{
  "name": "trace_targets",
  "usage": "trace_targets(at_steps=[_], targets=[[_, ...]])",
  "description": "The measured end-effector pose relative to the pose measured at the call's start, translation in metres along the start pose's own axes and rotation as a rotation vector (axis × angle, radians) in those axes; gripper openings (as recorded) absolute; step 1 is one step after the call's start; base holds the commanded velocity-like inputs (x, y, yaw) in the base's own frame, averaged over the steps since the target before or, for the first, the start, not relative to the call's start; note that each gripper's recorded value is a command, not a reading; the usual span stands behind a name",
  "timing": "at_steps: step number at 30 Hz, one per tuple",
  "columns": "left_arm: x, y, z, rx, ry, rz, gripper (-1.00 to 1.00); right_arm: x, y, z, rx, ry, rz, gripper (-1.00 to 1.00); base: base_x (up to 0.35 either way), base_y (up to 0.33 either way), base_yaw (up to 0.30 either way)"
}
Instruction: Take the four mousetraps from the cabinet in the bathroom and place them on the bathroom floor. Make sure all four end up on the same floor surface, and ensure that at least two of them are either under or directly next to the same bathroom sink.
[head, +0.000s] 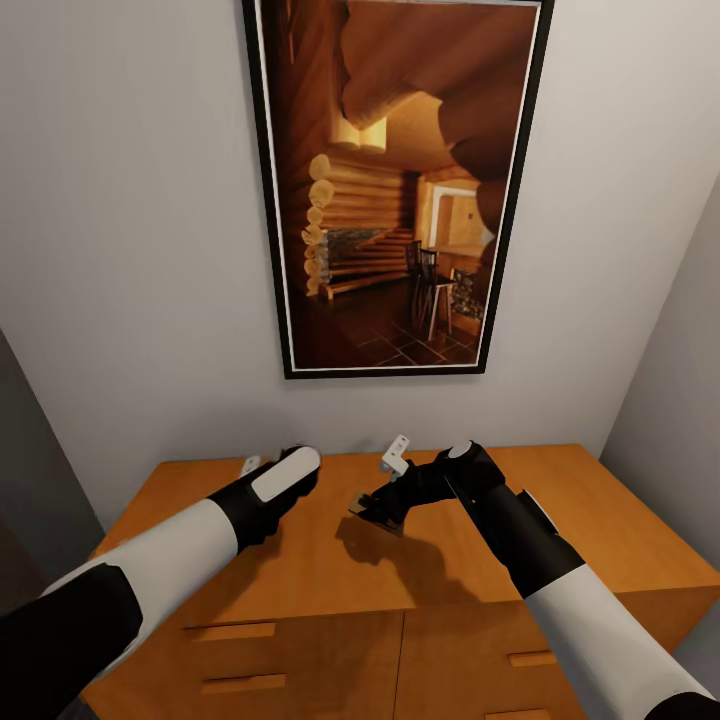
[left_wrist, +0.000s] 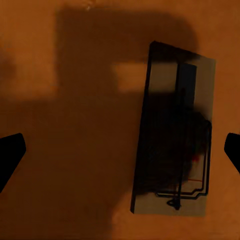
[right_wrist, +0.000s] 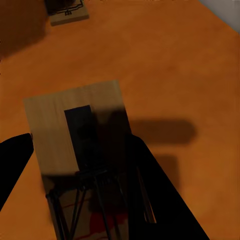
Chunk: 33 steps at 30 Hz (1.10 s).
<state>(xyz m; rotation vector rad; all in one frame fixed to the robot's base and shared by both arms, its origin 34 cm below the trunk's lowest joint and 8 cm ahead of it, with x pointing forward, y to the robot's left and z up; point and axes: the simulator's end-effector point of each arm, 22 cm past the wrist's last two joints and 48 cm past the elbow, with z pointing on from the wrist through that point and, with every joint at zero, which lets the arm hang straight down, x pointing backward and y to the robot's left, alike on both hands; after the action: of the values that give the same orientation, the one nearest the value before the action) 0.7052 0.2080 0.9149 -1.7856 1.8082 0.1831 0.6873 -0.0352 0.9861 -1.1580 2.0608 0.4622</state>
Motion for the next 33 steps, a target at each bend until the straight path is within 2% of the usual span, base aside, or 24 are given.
trace_targets(at_steps=[16, 33], targets=[[0.006, -0.01, -0.003, 0.06, 0.013, 0.009, 1.0, 0.0, 0.0, 0.0, 0.0, 0.0, 0.0, -1.0, 0.0, 0.0, 0.0], [0.006, -0.012, -0.003, 0.067, 0.013, 0.013, 1.0, 0.0, 0.0, 0.0, 0.0, 0.0, 0.0, -1.0, -0.083, 0.0, 0.0]])
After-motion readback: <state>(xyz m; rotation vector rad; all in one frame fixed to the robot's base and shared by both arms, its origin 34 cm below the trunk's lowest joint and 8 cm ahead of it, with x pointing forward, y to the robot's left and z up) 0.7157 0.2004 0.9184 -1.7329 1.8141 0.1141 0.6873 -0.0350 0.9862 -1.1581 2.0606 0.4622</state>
